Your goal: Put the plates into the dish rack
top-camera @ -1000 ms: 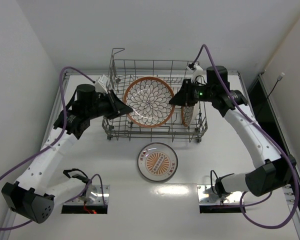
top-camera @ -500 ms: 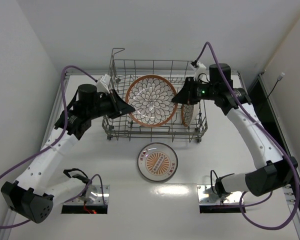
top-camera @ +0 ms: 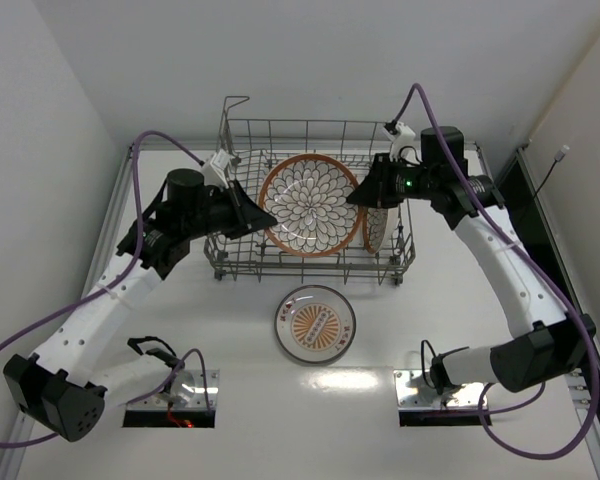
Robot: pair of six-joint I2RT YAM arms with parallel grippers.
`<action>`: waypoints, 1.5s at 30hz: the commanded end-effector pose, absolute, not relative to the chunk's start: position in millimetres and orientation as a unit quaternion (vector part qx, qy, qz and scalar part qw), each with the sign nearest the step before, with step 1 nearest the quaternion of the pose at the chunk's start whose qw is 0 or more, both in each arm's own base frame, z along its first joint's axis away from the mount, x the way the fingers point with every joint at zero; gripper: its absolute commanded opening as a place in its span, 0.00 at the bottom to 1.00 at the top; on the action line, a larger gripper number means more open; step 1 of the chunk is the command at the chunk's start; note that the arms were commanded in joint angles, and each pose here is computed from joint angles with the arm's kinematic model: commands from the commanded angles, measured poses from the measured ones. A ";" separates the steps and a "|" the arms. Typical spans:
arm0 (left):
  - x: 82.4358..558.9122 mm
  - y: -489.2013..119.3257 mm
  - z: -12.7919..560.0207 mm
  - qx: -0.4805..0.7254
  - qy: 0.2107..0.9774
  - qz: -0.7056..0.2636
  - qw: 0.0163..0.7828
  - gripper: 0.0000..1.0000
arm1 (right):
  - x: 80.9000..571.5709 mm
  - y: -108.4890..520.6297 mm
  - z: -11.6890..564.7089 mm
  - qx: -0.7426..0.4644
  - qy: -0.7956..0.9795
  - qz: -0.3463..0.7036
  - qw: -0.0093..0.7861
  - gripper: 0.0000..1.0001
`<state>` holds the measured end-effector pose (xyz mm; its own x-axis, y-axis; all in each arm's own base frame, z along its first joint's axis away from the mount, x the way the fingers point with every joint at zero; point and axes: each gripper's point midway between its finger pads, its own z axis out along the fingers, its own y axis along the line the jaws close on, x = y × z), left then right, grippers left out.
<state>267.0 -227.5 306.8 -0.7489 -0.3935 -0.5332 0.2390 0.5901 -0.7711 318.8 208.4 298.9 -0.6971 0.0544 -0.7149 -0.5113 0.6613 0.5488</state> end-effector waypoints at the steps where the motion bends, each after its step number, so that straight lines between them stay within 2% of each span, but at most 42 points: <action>1: 265.2 -234.6 383.3 -0.012 0.748 -0.510 0.425 0.00 | 313.2 215.5 319.9 -0.168 0.809 0.409 0.386 0.00; 5: 263.7 -235.4 383.1 -0.005 0.748 -0.510 0.425 0.01 | 315.4 213.2 321.0 -0.163 0.812 0.401 0.391 0.00; 7: 263.7 -234.7 380.4 0.003 0.751 -0.504 0.428 0.08 | 315.1 211.3 327.5 -0.165 0.812 0.395 0.396 0.00; 8: 262.6 -234.1 382.2 0.002 0.751 -0.503 0.427 0.24 | 316.9 206.7 329.6 -0.163 0.814 0.388 0.400 0.00; 12: 270.8 -225.0 366.9 -0.016 0.780 -0.460 0.425 0.58 | 319.5 189.7 350.5 -0.154 0.825 0.337 0.427 0.00; 14: 271.8 -221.1 366.5 -0.020 0.784 -0.448 0.428 0.66 | 323.8 179.6 366.4 -0.138 0.826 0.311 0.450 0.00; 18: 279.8 -213.9 362.2 -0.025 0.797 -0.416 0.437 0.69 | 328.5 157.9 389.0 -0.110 0.831 0.262 0.479 0.00; 19: 281.1 -211.2 355.0 -0.030 0.808 -0.402 0.430 0.69 | 332.8 147.1 380.0 -0.095 0.848 0.229 0.468 0.00; 20: 281.6 -206.6 361.9 -0.024 0.807 -0.390 0.443 0.69 | 334.4 140.5 396.6 -0.092 0.843 0.212 0.486 0.00; 24: 297.3 -161.3 364.2 -0.061 0.823 -0.290 0.484 0.69 | 345.8 107.2 401.1 -0.044 0.868 0.121 0.479 0.00; 28: 301.4 -120.7 370.7 -0.075 0.833 -0.208 0.507 0.77 | 351.8 70.9 397.0 0.000 0.882 0.017 0.471 0.00; 34: 320.1 -65.1 343.0 -0.107 0.852 -0.128 0.495 0.79 | 355.0 39.9 383.5 0.023 0.889 -0.081 0.450 0.00; 41: 326.7 -33.9 281.6 -0.129 0.878 -0.093 0.452 0.80 | 355.3 59.0 395.7 0.012 0.884 -0.108 0.455 0.00; 45: 324.8 -29.5 274.6 -0.134 0.874 -0.084 0.458 0.80 | 358.6 82.8 385.3 -0.009 0.888 -0.119 0.444 0.00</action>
<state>321.6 -34.1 261.7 -0.5954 -0.3354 -0.7301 -0.1821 0.9414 -0.2840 355.9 72.8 357.6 -0.6920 -0.1522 -0.7057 0.0307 0.9704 -0.2394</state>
